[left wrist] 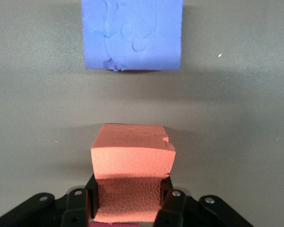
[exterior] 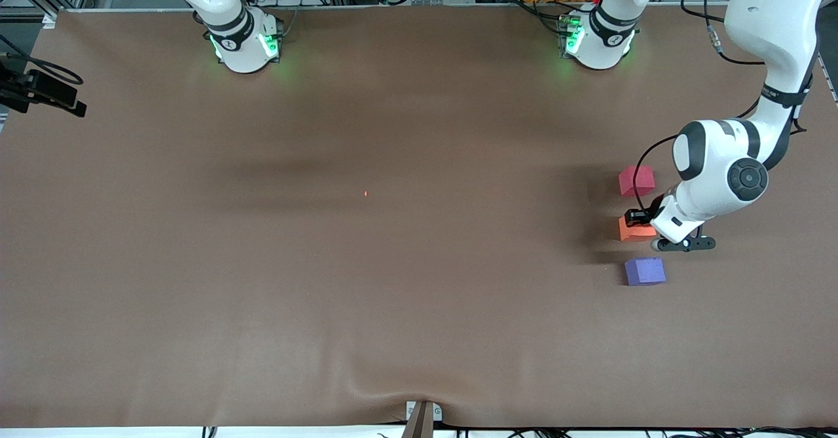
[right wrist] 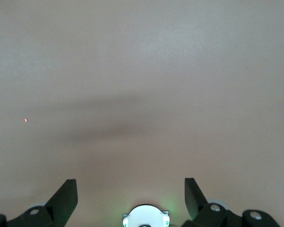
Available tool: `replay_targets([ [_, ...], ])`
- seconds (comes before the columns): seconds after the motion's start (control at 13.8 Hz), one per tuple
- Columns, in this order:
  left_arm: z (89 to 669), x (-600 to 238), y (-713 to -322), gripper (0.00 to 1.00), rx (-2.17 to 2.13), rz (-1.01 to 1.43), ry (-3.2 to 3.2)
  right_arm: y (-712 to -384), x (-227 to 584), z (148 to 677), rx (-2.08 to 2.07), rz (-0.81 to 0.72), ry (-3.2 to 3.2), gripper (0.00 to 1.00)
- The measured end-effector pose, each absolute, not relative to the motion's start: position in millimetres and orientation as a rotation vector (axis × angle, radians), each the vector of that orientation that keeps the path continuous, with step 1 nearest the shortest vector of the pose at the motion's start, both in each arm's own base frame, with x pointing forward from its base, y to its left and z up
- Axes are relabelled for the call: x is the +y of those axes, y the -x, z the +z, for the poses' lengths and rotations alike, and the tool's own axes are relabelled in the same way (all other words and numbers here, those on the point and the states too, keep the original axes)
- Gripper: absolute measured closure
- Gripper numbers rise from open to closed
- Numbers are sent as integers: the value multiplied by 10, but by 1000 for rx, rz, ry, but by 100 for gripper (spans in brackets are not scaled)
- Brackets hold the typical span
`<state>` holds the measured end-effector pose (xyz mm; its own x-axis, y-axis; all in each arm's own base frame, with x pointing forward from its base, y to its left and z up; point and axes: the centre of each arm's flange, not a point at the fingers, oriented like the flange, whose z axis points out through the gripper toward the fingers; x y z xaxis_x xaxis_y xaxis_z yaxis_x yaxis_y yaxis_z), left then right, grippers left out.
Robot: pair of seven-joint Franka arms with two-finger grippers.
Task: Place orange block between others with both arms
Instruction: 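Lower the orange cube onto the table between the pink and purple cubes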
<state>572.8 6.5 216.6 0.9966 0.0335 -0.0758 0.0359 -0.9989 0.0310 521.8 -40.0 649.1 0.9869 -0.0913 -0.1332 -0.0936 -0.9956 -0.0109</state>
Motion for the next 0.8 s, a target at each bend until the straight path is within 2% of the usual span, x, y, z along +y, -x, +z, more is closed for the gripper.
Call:
replay_targets([
  [0.8, 2168, 89, -5731, 49, 60, -115, -3107, -5226, -440, 6479, 157, 208, 3113, 0],
])
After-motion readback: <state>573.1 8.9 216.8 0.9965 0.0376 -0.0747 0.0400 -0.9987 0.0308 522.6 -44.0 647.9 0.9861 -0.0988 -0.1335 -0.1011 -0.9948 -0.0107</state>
